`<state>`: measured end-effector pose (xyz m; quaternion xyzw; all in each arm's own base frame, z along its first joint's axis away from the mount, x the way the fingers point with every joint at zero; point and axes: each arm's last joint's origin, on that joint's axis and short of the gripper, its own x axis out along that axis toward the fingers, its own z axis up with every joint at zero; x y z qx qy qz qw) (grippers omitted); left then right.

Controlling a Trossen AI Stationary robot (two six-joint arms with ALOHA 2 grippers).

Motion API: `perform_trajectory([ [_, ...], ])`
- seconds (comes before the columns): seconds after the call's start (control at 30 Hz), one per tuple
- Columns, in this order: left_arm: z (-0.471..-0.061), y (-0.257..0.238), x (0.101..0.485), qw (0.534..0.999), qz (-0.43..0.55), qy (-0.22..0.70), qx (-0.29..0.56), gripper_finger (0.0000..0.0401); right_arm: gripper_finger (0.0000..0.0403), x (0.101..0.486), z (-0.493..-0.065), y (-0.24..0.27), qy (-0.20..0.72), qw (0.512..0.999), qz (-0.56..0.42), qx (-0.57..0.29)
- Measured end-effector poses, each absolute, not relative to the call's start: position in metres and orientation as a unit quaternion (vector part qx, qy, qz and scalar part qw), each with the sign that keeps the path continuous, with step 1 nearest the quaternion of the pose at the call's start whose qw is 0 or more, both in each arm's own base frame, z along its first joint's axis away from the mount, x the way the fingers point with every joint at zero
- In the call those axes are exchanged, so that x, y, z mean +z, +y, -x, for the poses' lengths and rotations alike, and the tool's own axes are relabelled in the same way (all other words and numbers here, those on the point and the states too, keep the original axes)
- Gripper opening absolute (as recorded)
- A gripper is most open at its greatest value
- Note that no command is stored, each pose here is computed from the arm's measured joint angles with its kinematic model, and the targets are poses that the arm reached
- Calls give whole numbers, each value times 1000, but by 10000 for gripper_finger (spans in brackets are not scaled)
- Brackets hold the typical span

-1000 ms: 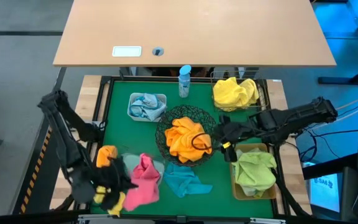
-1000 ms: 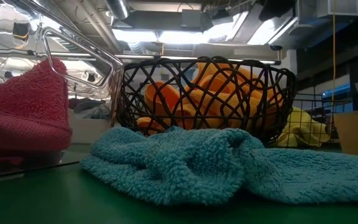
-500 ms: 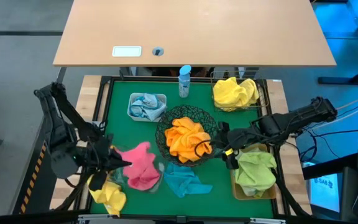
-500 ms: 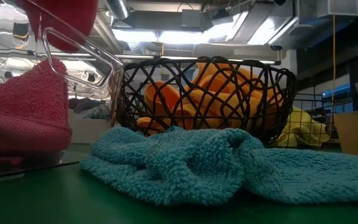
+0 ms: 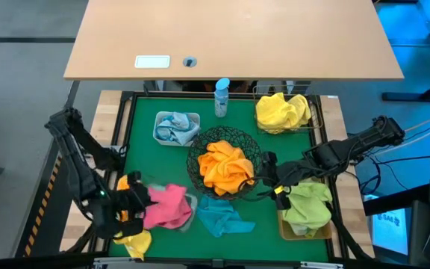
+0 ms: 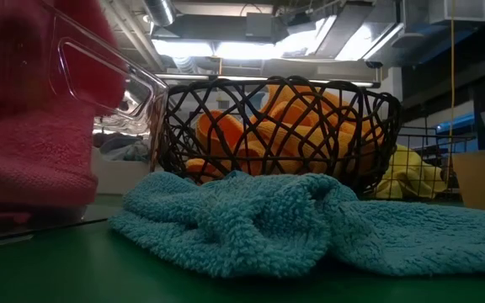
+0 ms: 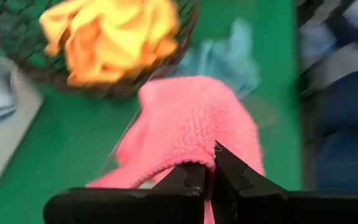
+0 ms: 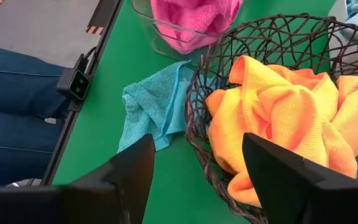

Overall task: Sort microfiber towel by color & place in baskets
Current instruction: Put the pink microfiber towel into the transparent bin

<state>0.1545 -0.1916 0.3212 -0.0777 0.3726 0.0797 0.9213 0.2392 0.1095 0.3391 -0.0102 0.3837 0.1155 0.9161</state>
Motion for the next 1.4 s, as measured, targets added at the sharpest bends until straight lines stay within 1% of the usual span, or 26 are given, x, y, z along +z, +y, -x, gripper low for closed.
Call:
perform_trajectory([
  [0.2,-165,-204,292,902,9,414,122,0,241,339,-239,109,384,916,7,114],
  [0.5,-199,-216,242,869,-55,457,184,0,241,335,-243,111,395,913,-14,103],
  [0.67,-219,-211,219,846,-72,480,220,0,241,319,-256,119,418,903,-7,102],
  [0.8,-230,-206,207,821,-87,522,215,0,241,302,-270,126,440,893,-1,100],
  [0.97,-239,-199,198,794,-82,565,208,2,241,284,-284,133,455,885,2,100],
  [1.17,-246,-189,196,767,-32,606,206,33,241,271,-291,139,476,871,-8,127],
  [1.4,-253,-180,195,740,14,642,200,91,241,267,-300,146,464,870,-29,165],
])
